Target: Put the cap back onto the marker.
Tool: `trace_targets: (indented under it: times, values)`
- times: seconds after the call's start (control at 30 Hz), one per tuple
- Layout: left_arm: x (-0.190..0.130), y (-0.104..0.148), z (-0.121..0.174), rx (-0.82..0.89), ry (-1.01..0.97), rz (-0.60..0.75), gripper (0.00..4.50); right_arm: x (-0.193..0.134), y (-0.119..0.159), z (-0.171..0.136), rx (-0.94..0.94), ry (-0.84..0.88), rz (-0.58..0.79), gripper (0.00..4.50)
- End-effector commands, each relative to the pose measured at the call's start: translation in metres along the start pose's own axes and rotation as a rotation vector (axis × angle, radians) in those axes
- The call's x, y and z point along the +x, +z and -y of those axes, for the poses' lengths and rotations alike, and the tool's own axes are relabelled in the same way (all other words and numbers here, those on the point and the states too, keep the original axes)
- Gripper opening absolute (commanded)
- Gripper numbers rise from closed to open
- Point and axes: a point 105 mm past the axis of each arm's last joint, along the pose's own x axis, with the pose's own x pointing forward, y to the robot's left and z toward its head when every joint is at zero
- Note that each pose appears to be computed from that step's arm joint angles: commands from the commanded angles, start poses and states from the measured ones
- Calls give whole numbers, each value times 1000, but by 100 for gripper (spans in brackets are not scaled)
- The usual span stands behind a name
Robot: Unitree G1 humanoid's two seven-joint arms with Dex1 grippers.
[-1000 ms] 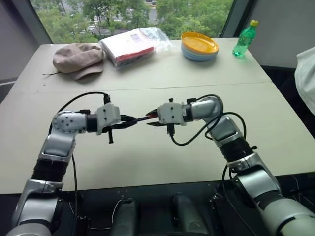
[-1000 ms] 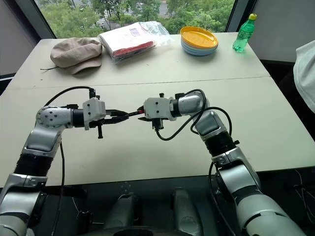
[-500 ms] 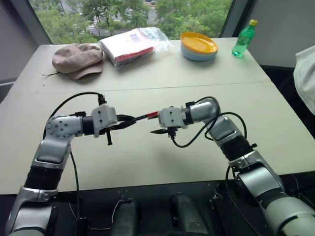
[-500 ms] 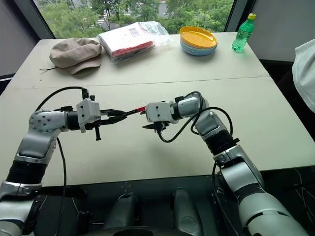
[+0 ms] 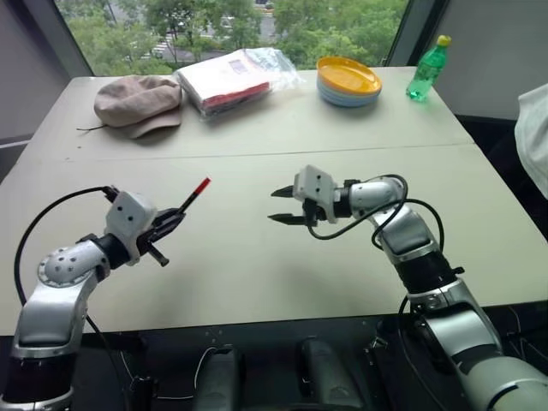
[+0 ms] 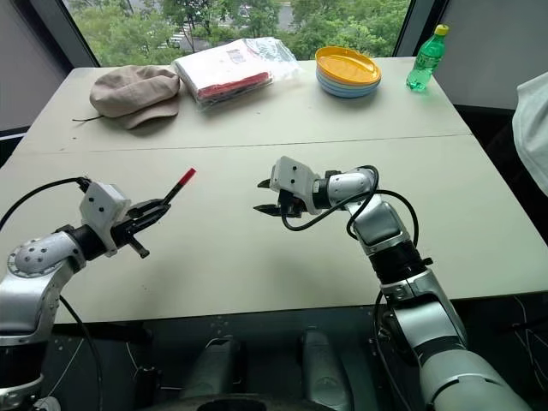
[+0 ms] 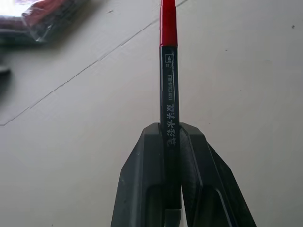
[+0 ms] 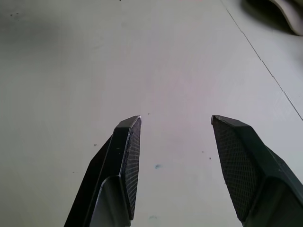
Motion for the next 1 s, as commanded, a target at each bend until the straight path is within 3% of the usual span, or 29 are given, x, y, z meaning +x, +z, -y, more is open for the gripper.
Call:
trace_targets:
  times: [0.03, 0.2, 0.33, 0.6, 0.8, 1.0]
  values:
    - [-18, 0, -17, -159, 205, -21, 0, -8, 10, -2, 18, -40, 34, 241]
    - [-33, -21, -26, -314, 402, -131, 0, -11, 11, -10, 88, -56, 55, 241]
    - [-43, -38, -39, -398, 512, -226, 0, -18, 30, -1, 144, -74, 121, 241]
    - [-47, -57, -43, -502, 537, -337, 0, -38, 65, 12, 139, -56, 199, 241]
    - [-43, -60, -45, -534, 530, -357, 0, -42, 70, 15, 112, -60, 195, 241]
    - [-41, -56, -44, -542, 518, -342, 269, -43, 72, 14, 104, -47, 198, 240]
